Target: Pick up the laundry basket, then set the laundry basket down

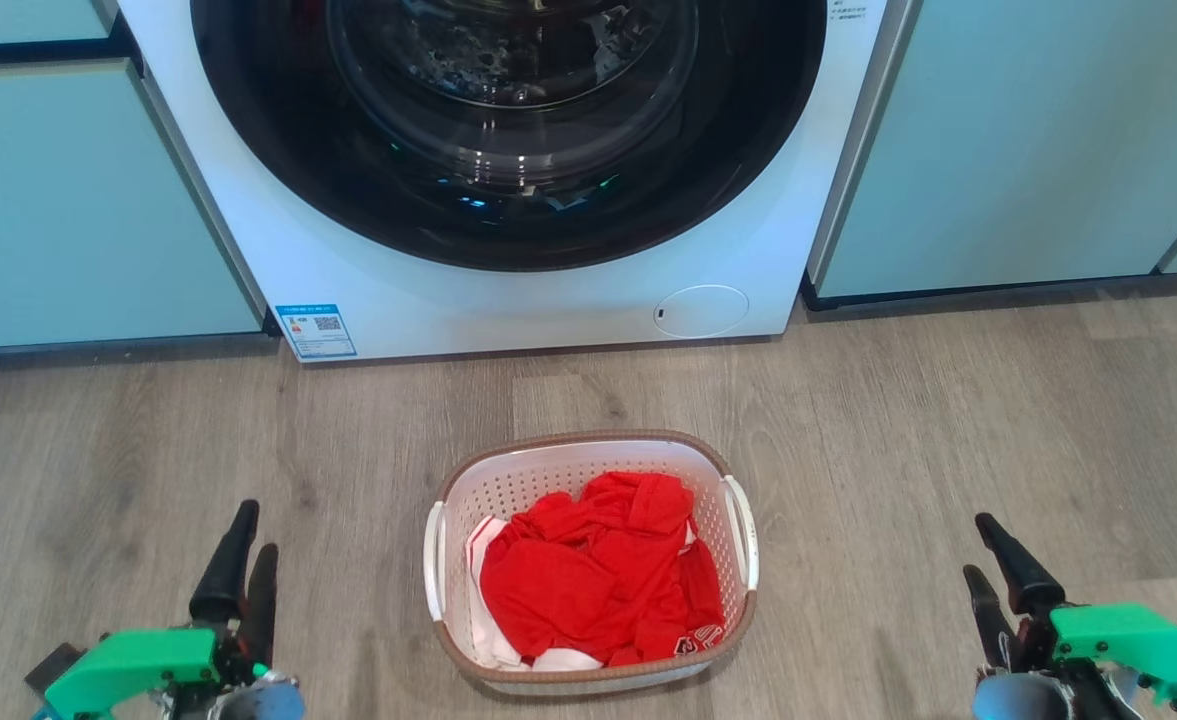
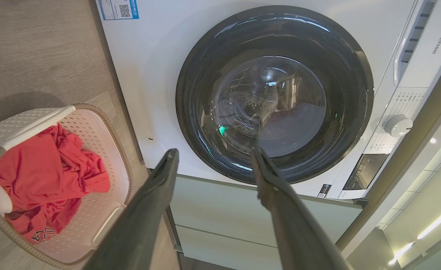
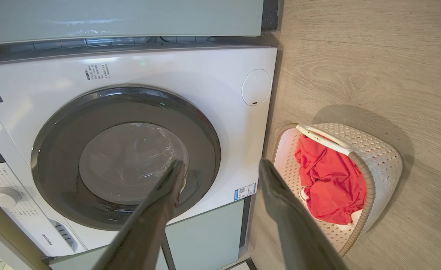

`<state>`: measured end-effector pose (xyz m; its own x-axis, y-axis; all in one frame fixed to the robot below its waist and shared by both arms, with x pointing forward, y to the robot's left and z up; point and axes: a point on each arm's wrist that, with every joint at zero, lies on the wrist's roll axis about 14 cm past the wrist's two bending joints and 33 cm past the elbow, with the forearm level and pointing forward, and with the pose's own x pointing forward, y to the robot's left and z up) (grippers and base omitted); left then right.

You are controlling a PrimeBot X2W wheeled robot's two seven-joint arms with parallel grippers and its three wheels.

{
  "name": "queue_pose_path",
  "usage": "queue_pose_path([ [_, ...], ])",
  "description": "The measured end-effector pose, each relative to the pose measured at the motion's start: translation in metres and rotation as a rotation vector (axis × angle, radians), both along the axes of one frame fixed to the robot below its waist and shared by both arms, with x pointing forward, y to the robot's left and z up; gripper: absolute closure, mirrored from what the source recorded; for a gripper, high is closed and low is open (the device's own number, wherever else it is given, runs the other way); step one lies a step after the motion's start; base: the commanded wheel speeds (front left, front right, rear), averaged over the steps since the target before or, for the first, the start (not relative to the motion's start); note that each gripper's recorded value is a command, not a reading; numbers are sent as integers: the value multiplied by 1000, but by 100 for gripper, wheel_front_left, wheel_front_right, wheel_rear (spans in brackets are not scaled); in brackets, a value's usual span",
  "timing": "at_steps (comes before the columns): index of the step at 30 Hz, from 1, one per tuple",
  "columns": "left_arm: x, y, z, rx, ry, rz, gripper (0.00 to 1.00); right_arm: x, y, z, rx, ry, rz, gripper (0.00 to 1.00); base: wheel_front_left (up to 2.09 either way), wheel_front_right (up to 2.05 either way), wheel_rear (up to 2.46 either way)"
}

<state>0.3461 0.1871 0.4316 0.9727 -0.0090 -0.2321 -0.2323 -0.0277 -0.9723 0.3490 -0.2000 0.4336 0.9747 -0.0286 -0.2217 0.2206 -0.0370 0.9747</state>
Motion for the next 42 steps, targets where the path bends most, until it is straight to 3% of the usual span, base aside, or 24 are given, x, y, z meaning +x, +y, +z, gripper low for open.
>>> queue_pose_path([
  [10,2,-3,5,63,-8,-13,0,1,-1,2,-66,-1,3,0,0,0,0],
  [17,6,-5,13,150,-23,-32,0,3,0,10,-170,-22,20,0,0,0,0],
  [42,15,-22,38,613,-83,-134,0,12,19,39,-574,-111,128,0,0,0,0],
])
